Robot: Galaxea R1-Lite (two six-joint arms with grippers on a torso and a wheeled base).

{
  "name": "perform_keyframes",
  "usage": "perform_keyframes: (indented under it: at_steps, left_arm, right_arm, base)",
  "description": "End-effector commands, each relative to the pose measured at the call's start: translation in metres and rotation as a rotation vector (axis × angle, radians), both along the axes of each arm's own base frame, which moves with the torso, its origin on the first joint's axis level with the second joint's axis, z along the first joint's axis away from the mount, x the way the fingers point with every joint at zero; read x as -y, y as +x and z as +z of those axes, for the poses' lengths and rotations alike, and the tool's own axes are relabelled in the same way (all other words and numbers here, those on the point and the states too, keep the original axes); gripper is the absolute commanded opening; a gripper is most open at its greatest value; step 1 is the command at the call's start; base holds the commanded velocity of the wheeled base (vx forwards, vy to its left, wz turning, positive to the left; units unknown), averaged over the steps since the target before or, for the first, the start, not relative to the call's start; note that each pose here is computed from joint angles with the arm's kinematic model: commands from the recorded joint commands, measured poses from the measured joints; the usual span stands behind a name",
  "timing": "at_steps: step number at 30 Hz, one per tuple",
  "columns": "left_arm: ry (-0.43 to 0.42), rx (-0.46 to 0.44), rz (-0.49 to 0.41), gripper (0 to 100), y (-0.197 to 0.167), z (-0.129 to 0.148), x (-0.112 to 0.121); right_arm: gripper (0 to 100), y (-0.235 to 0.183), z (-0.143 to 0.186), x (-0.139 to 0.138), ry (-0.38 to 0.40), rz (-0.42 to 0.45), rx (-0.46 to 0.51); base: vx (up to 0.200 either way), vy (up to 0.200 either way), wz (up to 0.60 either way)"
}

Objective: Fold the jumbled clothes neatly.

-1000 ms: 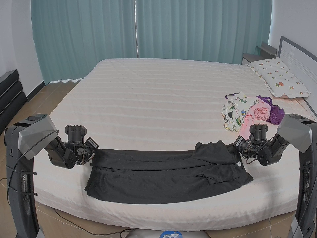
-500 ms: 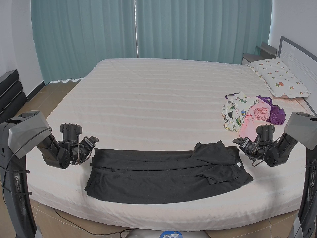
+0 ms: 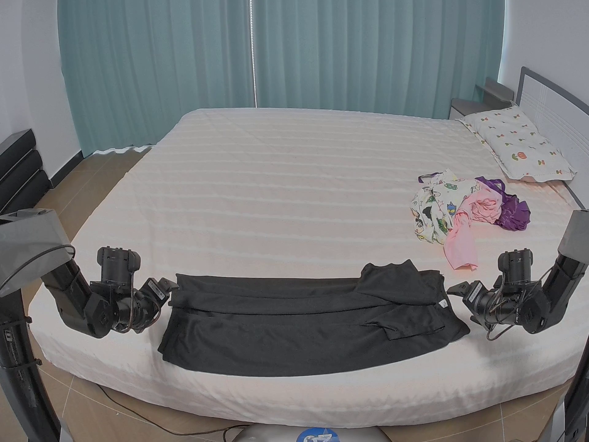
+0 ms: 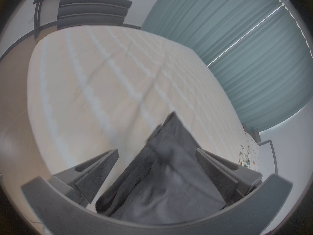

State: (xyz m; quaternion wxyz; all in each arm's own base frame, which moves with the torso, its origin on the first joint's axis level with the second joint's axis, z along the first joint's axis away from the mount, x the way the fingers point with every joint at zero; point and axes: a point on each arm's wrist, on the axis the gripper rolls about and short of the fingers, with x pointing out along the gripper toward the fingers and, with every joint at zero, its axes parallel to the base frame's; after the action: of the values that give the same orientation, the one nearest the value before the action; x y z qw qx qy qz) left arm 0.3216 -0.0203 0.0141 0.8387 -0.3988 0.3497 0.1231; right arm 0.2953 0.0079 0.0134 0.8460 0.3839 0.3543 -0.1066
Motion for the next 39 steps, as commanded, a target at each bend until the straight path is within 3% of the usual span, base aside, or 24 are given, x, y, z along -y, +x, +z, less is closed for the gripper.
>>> perform_keyframes:
  at_steps: [1,5,22,23,31,39]
  left_arm:
    - [-0.026,-0.021,-0.040,100,-0.021,0.004,0.006]
    - [-0.024,-0.045,-0.058,100,-0.027,0.000,0.011]
    - [0.018,-0.125,-0.050,100,-0.022,-0.029,0.017]
    - [0.022,-0.126,-0.059,0,-0.022,-0.029,0.019]
    - [0.064,-0.139,-0.026,0,-0.026,-0.031,0.018]
    - [0.115,-0.161,-0.047,0,-0.032,-0.032,0.014]
  right_arm:
    - [100,-0.024,0.012,-0.010,0.044,0.000,-0.006]
    - [100,-0.027,0.008,-0.018,0.089,-0.019,-0.004]
    - [100,-0.038,-0.007,-0.018,0.099,-0.012,0.031]
    - [100,-0.039,-0.007,-0.018,0.098,-0.013,0.028]
    - [100,-0.040,-0.008,-0.018,0.098,-0.014,0.023]
    - [100,-0.041,-0.008,-0.018,0.097,-0.013,0.021]
  base:
    - [0.000,0.000,0.00]
    - [0.000,0.000,0.00]
    - [0.000,0.000,0.00]
    - [0.000,0.000,0.00]
    - [0.000,0.000,0.00]
    - [0.000,0.000,0.00]
